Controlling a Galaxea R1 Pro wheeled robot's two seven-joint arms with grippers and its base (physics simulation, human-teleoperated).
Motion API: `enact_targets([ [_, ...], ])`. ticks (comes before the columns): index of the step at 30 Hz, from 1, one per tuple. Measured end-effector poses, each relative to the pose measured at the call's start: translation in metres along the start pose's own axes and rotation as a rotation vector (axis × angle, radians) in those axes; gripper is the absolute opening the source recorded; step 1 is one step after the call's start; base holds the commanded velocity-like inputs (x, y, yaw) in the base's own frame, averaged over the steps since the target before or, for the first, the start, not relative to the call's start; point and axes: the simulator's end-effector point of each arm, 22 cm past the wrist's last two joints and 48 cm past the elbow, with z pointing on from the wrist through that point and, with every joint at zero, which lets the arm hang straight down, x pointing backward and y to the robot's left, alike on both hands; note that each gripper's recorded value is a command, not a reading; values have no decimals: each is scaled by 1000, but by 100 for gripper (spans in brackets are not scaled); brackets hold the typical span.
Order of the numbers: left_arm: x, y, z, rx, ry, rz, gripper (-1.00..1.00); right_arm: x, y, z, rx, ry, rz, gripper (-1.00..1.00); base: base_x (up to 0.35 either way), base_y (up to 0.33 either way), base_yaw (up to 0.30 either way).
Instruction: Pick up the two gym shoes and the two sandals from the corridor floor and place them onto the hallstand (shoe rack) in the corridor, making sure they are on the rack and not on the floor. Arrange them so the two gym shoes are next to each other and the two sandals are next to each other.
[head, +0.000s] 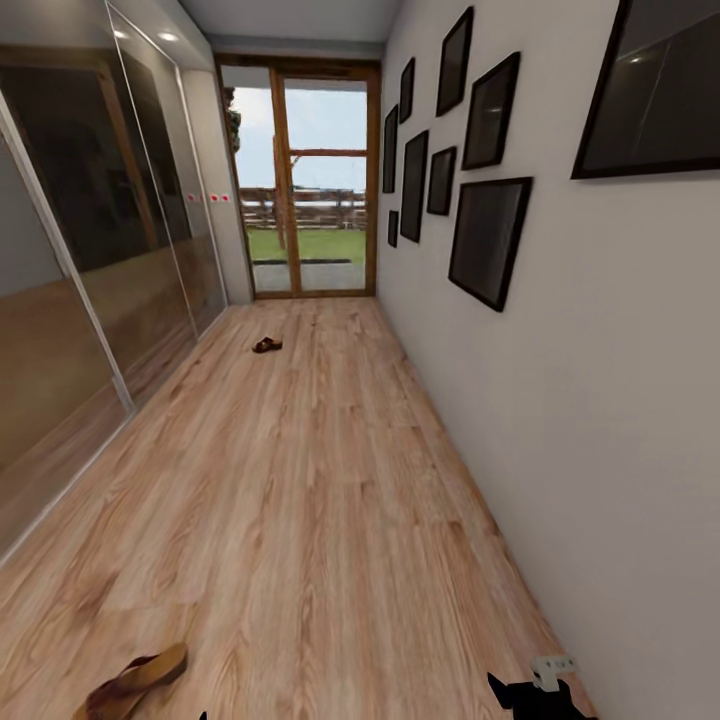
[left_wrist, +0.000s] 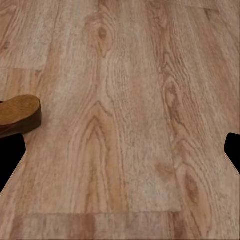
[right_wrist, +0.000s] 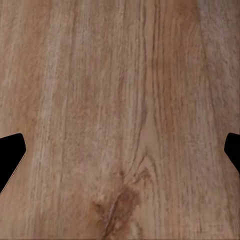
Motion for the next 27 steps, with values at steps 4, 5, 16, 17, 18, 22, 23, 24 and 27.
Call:
enact_targets([
  [4,0,0,0,0,0,0,100,0,0,0,0,1,0,100,338,0,0],
  [5,0,0,0,0,0,0,100,0,0,0,0,1,0,100,338,0,0],
  [16,0,1,0,-1,0,0,100,1,0,0,0,1,0,100,338,0,0],
  [17,0,0,0,-1,0,0,100,1,0,0,0,1,0,100,338,0,0],
  [18,0,1,0,-1,0,0,100,0,0,0,0,1,0,100,338,0,0],
  [22,0,1,0,-1,0,0,100,1,0,0,1,1,0,100,338,0,0],
  [23,0,1,0,-1,0,0,100,1,0,0,0,1,0,100,338,0,0],
  [24,0,1,0,-1,0,0,100,1,0,0,1,1,0,100,338,0,0],
  [27,0,1,0,-1,0,0,100,1,0,0,0,1,0,100,338,0,0],
])
